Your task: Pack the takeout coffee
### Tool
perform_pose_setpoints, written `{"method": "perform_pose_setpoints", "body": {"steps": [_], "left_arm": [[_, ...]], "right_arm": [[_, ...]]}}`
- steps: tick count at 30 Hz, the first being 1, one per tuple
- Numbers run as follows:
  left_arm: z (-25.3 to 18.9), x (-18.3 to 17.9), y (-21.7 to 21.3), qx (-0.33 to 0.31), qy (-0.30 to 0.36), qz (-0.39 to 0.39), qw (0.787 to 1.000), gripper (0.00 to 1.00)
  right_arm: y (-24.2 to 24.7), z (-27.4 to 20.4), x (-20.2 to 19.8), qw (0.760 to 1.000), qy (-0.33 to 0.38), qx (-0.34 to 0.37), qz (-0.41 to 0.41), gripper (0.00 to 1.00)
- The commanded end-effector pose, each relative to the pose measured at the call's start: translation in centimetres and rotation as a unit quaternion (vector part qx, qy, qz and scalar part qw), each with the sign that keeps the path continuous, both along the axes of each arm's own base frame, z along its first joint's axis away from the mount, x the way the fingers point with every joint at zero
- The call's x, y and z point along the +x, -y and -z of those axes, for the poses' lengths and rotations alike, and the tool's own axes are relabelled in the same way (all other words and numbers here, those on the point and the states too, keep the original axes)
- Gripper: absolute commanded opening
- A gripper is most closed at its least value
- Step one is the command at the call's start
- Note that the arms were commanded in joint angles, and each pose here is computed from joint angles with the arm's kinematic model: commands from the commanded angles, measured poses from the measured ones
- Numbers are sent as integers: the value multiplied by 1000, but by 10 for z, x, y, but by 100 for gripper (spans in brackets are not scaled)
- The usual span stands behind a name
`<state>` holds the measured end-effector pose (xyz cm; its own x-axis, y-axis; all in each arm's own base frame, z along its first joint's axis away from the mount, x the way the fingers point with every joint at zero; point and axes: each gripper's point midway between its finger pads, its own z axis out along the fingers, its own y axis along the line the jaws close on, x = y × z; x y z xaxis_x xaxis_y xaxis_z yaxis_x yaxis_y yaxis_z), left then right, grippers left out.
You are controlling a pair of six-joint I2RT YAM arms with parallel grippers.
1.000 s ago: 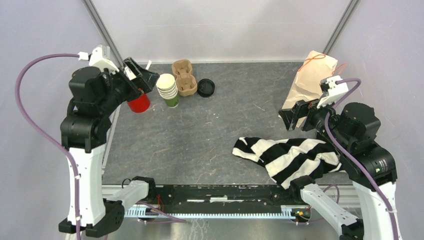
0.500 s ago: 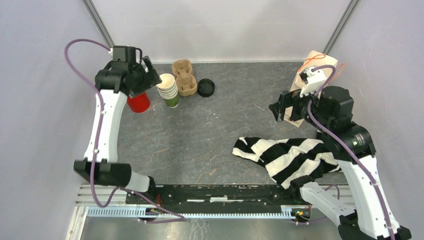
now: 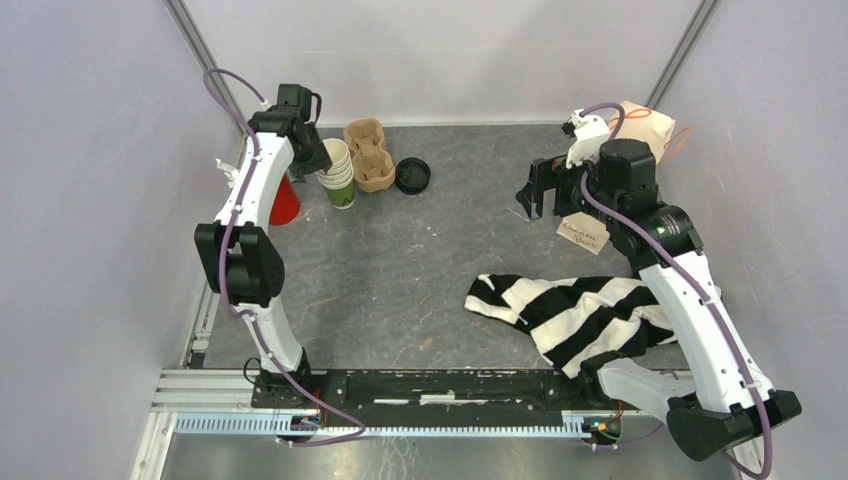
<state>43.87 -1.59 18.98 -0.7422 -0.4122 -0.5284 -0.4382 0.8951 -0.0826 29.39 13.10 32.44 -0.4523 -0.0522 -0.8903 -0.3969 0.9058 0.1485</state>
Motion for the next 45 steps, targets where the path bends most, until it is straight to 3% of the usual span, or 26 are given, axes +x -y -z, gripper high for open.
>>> {"method": "perform_pose_setpoints", "body": {"steps": [1, 11, 23, 29, 37, 45], "left_arm": [[-25, 23, -4, 10, 57, 6, 998, 55], [-50, 13, -6, 8, 86, -1, 996, 52], [-58, 34, -8, 12, 106, -13, 994, 61], [-46, 40, -16, 36, 88, -21, 995, 54], [-31, 36, -24, 57, 66, -29, 996, 54], [-19, 40, -22, 53, 56, -25, 997, 43]], "right_arm": [[-1, -17, 12, 999, 36, 0, 0, 98], [0, -14, 20, 999, 32, -11, 4, 98], [-3, -12, 29, 1000, 27, -11, 7, 98], [-3, -10, 32, 1000, 25, -13, 10, 98], [-4, -8, 36, 1000, 21, -11, 10, 98], [-7, -5, 39, 1000, 17, -10, 6, 98]]}}
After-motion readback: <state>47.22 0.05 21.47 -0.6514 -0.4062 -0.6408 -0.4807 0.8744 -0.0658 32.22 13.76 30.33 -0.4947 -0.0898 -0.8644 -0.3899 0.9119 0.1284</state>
